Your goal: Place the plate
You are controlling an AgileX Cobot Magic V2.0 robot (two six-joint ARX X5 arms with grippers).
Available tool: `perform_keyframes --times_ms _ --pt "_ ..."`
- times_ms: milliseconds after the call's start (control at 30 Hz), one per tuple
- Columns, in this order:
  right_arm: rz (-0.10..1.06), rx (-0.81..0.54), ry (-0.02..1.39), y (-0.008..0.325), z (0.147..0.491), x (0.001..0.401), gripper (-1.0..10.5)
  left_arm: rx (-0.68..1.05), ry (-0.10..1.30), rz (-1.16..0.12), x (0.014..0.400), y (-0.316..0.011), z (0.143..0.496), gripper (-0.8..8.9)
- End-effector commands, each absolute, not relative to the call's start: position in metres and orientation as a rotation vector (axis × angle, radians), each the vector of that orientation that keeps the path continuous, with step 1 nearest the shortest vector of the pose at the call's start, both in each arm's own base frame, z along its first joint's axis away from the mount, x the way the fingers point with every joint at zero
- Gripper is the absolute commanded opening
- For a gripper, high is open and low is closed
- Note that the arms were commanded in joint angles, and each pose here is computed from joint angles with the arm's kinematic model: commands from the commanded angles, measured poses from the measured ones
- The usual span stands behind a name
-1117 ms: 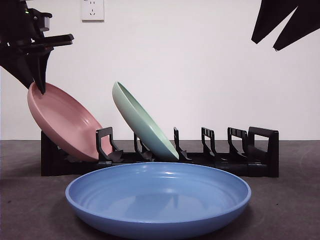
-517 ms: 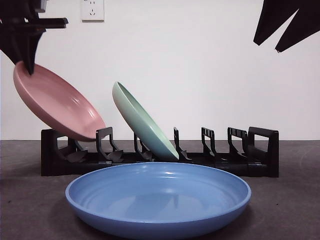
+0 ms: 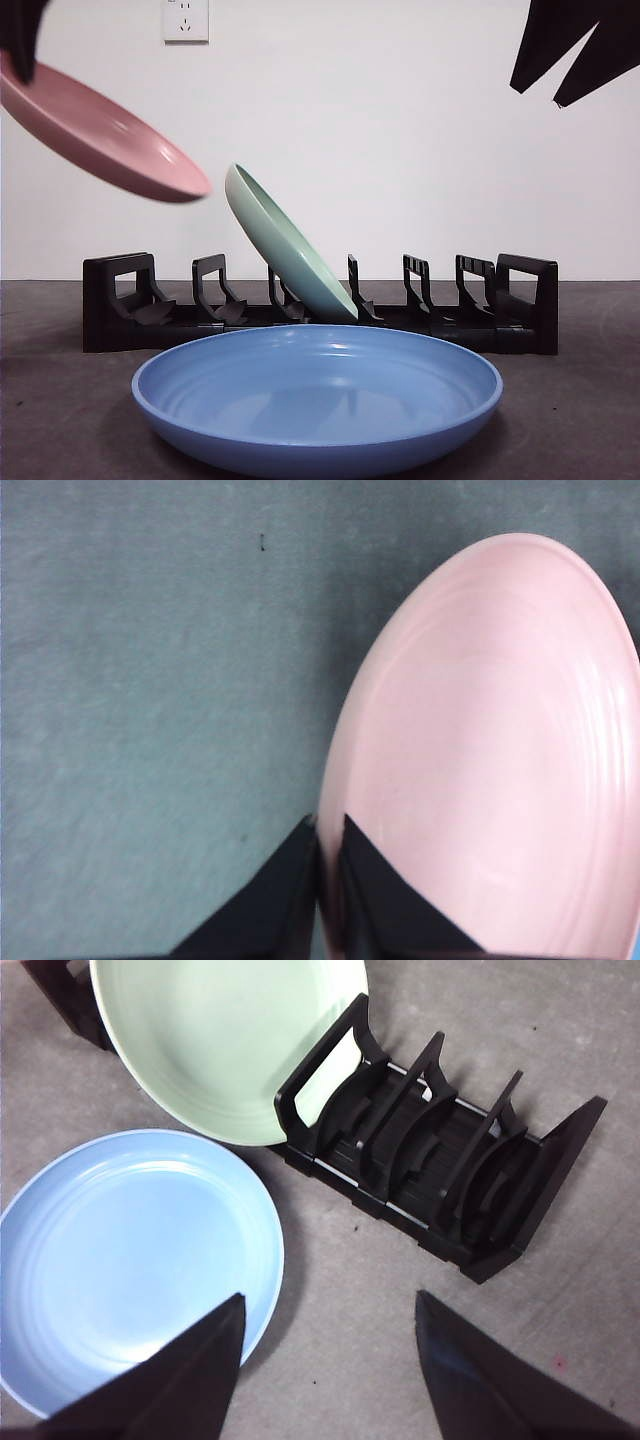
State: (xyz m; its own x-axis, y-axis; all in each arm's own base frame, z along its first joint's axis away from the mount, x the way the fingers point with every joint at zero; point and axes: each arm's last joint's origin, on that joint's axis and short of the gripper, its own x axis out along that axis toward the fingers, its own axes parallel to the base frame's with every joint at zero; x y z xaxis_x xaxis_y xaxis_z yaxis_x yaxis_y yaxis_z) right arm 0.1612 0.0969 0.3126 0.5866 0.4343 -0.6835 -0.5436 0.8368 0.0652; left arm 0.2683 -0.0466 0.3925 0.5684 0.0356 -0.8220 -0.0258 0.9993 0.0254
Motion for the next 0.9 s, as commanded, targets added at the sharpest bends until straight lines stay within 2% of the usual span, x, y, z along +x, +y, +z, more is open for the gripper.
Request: perform_keyframes --times_ms 33,167,300,667,900 --pt "0.579 -0.156 0.739 0.098 0.316 0.162 2.7 0.032 0.926 0.040 0.254 -0.044 0.408 0.15" --pt "0.578 -0.157 0.744 0.098 0.316 0.161 2.7 0.028 0.907 0.039 0.229 -0.039 0.410 0.15" --pt "0.577 -0.160 0.754 0.098 0.315 0.161 2.7 -0.003 0.890 0.035 0.203 -0.035 0.397 0.15" --pt "0.578 -0.164 0.756 0.098 0.315 0.161 2.7 -0.238 0.887 -0.047 0.119 -0.026 0.330 0.15" --pt "0.582 -0.177 0.752 0.098 0.315 0.161 2.7 -0.467 0.964 -0.168 0.104 -0.033 0.285 0.15"
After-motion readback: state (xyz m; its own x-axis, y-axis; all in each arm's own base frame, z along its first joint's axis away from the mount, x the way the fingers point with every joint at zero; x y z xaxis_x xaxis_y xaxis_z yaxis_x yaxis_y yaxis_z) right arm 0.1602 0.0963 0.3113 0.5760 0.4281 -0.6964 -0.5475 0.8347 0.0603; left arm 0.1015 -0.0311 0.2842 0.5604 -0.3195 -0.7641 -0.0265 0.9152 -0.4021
